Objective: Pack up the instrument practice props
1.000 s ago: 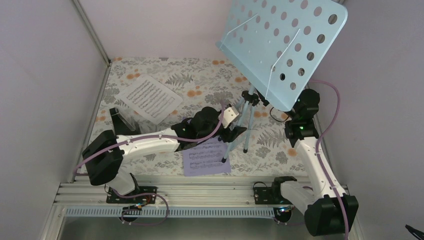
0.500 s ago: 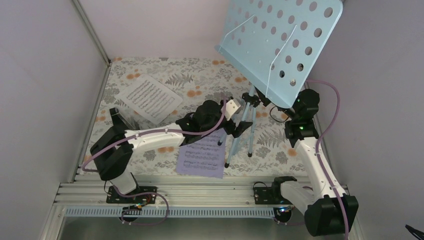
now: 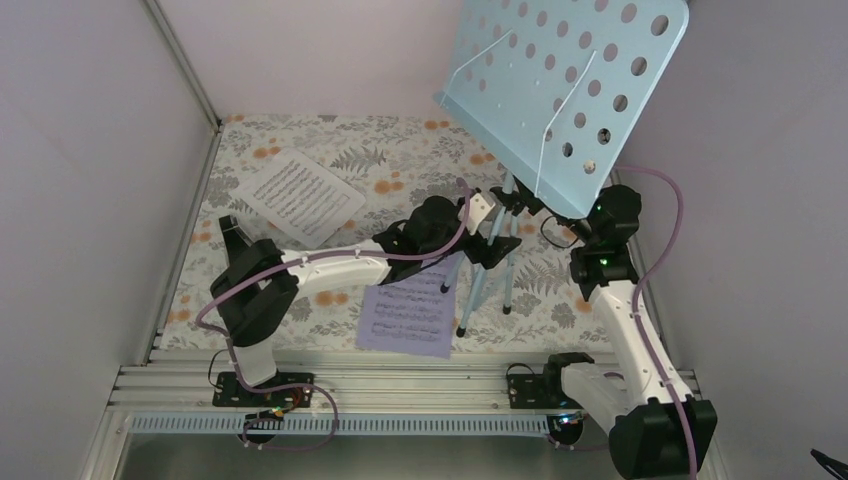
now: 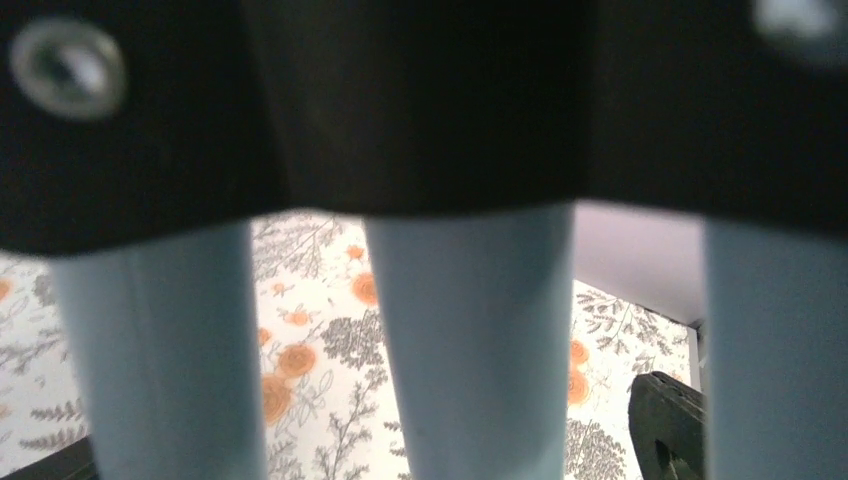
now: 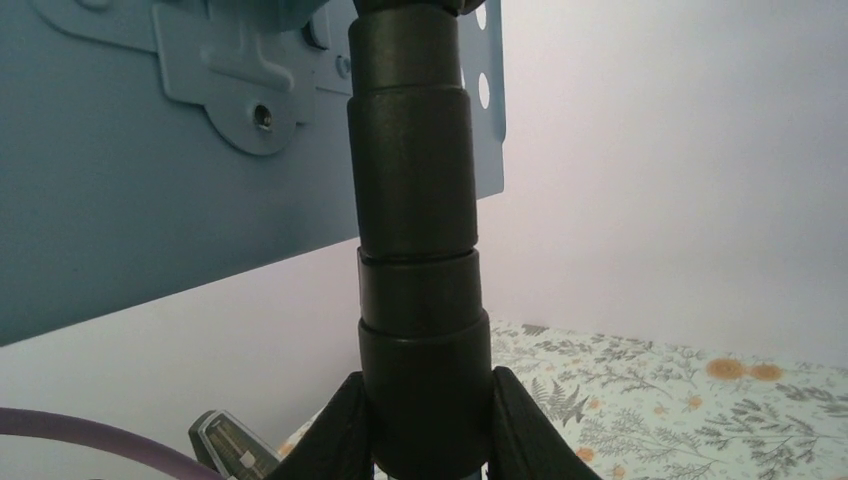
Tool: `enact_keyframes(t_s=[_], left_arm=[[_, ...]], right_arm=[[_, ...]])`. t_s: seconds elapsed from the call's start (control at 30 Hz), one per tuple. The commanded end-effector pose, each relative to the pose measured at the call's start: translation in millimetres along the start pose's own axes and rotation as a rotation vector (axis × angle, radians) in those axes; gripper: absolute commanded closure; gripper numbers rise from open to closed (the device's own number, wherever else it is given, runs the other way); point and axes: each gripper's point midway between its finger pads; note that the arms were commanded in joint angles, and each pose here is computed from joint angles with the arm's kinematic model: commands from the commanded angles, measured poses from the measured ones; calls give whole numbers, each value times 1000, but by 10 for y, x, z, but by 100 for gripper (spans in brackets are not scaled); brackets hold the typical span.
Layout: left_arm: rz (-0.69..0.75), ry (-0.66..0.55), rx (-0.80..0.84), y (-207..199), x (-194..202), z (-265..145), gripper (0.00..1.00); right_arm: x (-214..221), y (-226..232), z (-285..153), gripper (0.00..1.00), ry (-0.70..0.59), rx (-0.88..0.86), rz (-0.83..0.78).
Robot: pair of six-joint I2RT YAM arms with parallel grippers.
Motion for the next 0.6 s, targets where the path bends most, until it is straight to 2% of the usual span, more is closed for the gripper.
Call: enact_keyframes(t_s=[0.0,0.17,0.3,0.37,0.47,0.57], left_arm=[[-13,-32,39,-43,-107,130,8],[-20,-45,27,-29,-157,135,30],[-19,-71,35,-67,-271,93,43],[-19,-81,41,-81,-317,66,47],[-16,-98,56,-134,-389,27,47],[-13,-97,63,-154,-404,39,43]], right_arm=[[-812,684,-278,96,-283,-126,-212],[-891,718,-333,96,-314,-106,-224],[-972,732,-380,96,-347,-85,-223],[-1023,740,-398,96,-361,-73,-220],[-1127,758,-437,96,-395,-53,-209],[-1240,814,-487,96,-433,-53,-199]])
Point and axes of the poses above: each gripper's point midway between its finger pads, its own z axis out along the fingers, its own y axis along the line the jaws close on, x = y × z, and after that the axes turned 2 degrees about z, right-handed
